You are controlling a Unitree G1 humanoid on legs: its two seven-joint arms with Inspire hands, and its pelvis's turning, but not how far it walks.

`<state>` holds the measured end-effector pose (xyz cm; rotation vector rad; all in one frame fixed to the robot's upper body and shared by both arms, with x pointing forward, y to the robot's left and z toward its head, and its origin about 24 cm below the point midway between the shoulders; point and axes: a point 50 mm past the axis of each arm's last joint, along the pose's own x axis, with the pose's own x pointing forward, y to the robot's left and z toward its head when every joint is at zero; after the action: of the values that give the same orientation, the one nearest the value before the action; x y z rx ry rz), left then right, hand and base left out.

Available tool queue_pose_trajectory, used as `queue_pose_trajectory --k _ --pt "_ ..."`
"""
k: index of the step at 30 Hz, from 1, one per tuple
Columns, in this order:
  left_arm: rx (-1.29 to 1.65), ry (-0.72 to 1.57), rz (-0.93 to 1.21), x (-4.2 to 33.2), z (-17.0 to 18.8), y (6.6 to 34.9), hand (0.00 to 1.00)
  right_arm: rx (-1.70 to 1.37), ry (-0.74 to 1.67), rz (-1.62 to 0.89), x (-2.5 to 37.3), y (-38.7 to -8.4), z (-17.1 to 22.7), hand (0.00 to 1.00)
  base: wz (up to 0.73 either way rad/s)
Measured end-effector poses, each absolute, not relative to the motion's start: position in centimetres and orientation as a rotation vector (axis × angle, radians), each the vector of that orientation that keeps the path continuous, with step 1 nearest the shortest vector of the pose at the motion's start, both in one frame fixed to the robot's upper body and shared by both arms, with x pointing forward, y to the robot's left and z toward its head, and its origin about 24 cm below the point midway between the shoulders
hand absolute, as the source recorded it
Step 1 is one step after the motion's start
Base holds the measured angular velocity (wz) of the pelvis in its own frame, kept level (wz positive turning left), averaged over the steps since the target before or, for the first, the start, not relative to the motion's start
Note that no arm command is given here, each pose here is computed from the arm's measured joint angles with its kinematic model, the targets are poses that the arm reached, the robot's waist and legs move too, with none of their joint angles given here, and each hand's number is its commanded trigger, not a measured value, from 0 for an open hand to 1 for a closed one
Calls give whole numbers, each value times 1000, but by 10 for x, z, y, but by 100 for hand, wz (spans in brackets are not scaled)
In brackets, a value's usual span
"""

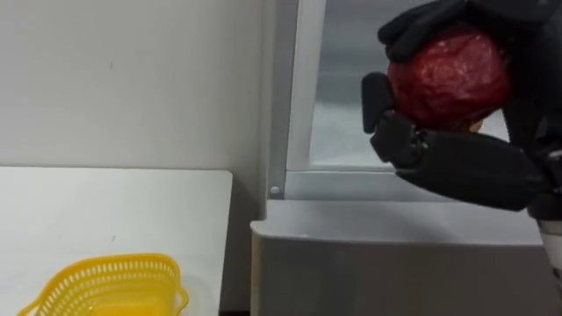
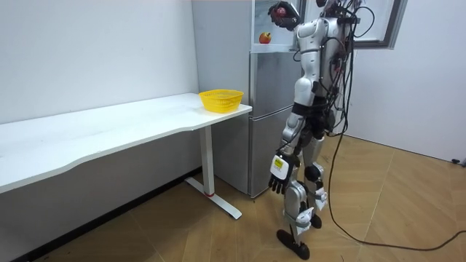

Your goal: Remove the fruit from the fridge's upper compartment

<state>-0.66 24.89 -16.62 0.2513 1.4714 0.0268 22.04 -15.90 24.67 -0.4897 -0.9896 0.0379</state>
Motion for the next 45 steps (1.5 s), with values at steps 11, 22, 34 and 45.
queue_pose_trajectory --k 11,22,34,45 --pt "279 1464 10 -2 -165 256 0 -544 -1088 215 221 -121 260 100 9" --pt "270 1458 -8 3 -164 257 0 -661 -1132 339 232 -91 268 100 11" --pt "302 1416 -6 23 -162 261 0 -739 -943 464 259 -74 240 100 6" --pt "328 1443 8 25 -160 270 0 -792 -605 506 300 -76 186 100 9"
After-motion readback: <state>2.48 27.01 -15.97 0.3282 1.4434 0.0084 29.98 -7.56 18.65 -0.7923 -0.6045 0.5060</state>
